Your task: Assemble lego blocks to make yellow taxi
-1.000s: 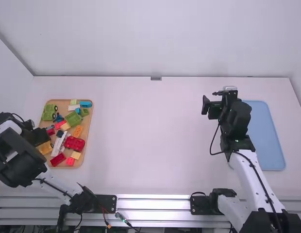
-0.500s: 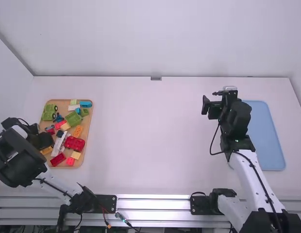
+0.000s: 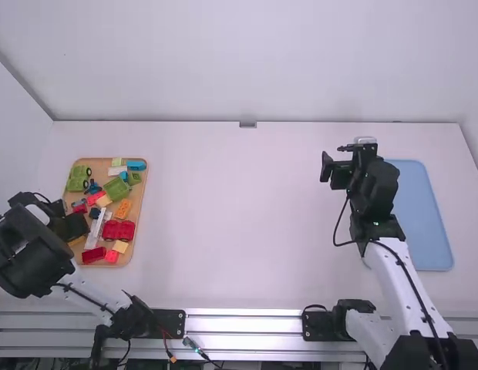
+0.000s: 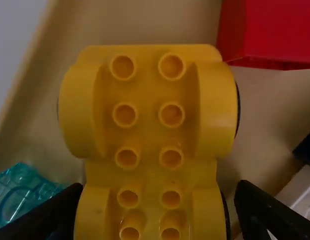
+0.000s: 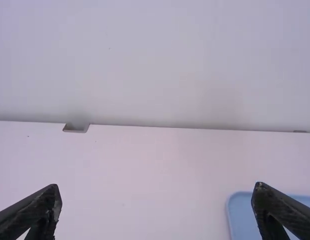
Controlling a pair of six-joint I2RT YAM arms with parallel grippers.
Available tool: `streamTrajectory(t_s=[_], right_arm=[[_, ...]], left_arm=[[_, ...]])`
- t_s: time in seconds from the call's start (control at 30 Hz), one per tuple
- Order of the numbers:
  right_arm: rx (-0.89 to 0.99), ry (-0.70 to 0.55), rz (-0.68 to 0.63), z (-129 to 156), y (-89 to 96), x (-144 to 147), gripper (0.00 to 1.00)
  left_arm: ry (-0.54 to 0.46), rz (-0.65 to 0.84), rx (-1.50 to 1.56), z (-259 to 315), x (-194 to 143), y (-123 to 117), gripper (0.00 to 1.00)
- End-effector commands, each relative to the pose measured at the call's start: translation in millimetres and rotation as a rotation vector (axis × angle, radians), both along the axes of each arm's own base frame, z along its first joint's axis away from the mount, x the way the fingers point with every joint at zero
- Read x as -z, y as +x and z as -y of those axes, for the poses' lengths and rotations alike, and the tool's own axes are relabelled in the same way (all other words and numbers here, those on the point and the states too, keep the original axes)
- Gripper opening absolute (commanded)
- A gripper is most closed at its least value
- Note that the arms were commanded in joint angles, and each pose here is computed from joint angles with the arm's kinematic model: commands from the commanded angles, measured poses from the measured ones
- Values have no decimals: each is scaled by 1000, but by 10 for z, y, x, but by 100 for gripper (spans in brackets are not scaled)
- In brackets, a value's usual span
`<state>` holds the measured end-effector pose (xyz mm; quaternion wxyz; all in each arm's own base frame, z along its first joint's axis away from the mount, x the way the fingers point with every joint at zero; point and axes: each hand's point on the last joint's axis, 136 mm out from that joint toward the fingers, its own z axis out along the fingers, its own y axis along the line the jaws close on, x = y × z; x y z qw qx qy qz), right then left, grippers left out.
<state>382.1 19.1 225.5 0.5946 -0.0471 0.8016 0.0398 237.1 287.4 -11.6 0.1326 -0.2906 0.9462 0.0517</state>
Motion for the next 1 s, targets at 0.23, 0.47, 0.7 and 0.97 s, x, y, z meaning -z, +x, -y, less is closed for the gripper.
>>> streamTrajectory(t_s=[0.23,0.47,0.7,0.97], right_arm=[[3,4,28,4,50,-155,99],[4,4,28,4,50,-154,99],[3,4,27,4,49,-152,99],[3,4,27,4,49,-152,99]], left_arm=[[-28,-4,-78,19,2,-19,62],[-63,11,-184,-71,-305,85,37],[-41,148,-58,250,-843,522,18],[133,304,515,1635,-1401,1162,13]])
